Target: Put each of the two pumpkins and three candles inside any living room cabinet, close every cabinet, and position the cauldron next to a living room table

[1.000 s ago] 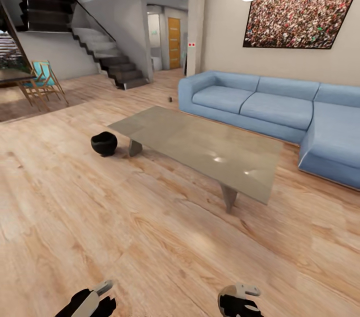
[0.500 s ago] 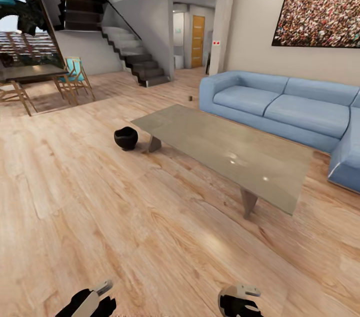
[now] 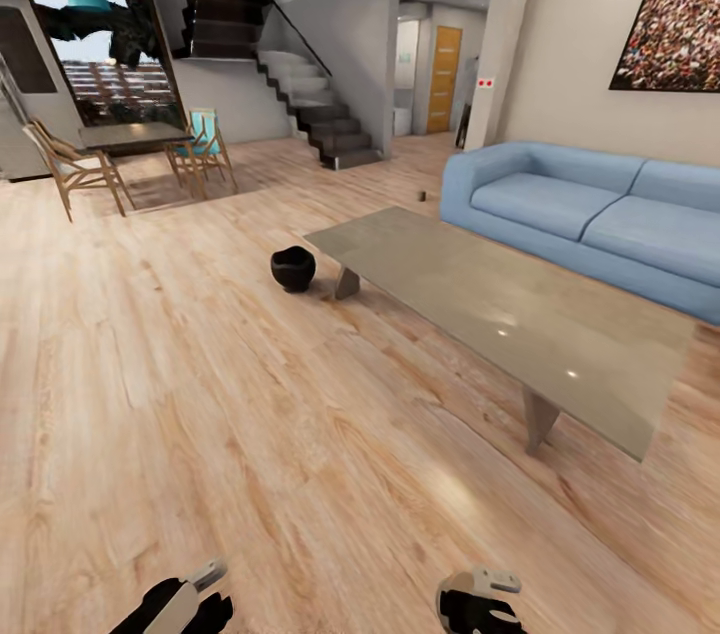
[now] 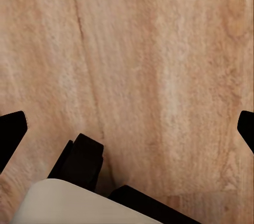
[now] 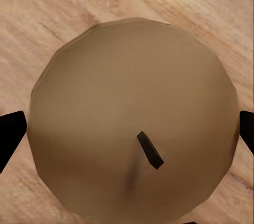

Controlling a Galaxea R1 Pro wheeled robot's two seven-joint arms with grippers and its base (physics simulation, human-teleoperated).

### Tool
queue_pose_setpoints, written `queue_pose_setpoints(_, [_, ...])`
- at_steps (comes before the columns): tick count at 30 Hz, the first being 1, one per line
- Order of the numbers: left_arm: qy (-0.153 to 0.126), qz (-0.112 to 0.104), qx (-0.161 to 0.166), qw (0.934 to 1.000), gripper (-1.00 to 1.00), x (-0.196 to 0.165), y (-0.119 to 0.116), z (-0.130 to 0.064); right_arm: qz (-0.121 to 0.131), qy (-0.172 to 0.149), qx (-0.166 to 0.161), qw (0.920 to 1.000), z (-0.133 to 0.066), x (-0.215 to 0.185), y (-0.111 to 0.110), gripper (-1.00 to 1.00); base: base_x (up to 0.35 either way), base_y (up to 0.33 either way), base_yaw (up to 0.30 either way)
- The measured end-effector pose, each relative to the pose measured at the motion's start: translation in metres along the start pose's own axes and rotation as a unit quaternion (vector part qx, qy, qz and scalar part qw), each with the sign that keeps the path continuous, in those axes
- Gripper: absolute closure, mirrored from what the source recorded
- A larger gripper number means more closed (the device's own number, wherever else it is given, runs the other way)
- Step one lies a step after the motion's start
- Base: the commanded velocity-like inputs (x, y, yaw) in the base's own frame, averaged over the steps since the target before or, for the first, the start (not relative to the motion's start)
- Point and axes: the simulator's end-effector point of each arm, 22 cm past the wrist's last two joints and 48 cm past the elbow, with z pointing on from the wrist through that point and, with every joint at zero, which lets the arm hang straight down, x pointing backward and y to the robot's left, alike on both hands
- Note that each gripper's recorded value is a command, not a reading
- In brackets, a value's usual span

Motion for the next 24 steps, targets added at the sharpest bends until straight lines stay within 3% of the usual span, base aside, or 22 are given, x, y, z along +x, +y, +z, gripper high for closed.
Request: queue_pose_setpoints(24, [0.005,0.001,-0.004,1.0,-1.0,0.0034,0.003,0.0036,-0.003,0.004,0.015,0.9999,0.0021,0.005,-0.0059,1.0,0.0,0.0,0.275])
